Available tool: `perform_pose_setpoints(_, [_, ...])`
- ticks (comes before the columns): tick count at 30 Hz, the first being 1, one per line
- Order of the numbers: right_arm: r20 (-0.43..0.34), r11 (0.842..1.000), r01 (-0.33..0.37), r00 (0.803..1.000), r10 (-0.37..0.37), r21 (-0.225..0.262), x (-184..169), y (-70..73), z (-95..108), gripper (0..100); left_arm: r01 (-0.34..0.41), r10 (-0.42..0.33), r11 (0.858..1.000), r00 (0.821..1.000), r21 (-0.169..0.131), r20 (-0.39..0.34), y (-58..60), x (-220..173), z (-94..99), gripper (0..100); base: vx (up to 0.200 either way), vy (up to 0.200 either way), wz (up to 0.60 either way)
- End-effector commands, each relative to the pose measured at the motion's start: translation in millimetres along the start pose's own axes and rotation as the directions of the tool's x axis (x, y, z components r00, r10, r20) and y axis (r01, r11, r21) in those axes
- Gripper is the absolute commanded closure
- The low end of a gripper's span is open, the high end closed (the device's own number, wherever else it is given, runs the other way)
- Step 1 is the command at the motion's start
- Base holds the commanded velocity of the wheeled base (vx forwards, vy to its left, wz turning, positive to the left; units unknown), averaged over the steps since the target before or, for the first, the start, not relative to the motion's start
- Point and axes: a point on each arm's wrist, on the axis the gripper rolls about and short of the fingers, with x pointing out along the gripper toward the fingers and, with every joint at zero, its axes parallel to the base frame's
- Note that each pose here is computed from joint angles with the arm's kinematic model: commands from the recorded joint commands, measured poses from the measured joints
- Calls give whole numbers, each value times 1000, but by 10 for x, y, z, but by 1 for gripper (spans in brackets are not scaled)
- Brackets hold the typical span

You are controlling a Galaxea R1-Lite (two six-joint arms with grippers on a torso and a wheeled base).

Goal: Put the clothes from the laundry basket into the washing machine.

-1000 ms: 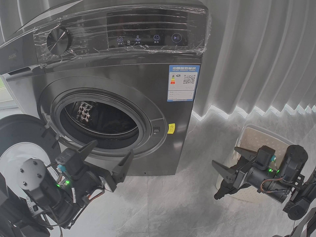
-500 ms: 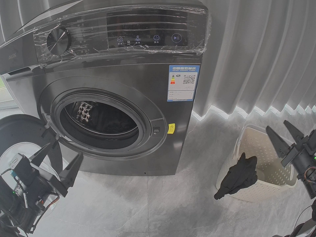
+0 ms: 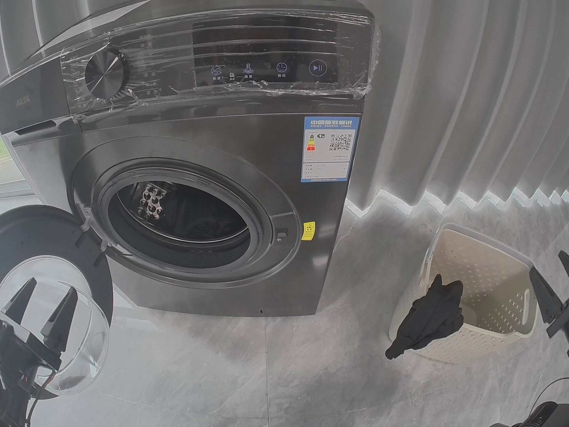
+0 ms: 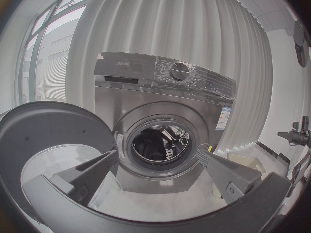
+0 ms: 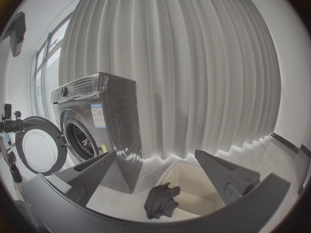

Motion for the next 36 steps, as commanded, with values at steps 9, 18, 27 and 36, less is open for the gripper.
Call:
perform_pose_setpoints(9, [37,984,165,986,-163,-63,-889,-41,-437,0,-88,88,996,996,10,23,272,-609,-295,0,0,0,0])
perform_pose_setpoints(18, [-149,999,2,989,-9,-45,-907,-3,-630,0,-109,111,993,993,39,-32,309,-785,-523,0,0,0,0])
perform_pose_setpoints(27, [-99,996,-81,992,76,-48,-952,37,-633,0,-137,140,990,985,38,-96,311,-784,-583,0,0,0,0])
perform_pose_setpoints(36, [-99,997,-72,992,73,17,-952,36,-633,0,-237,240,970,967,48,-81,301,-790,-584,0,0,0,-400])
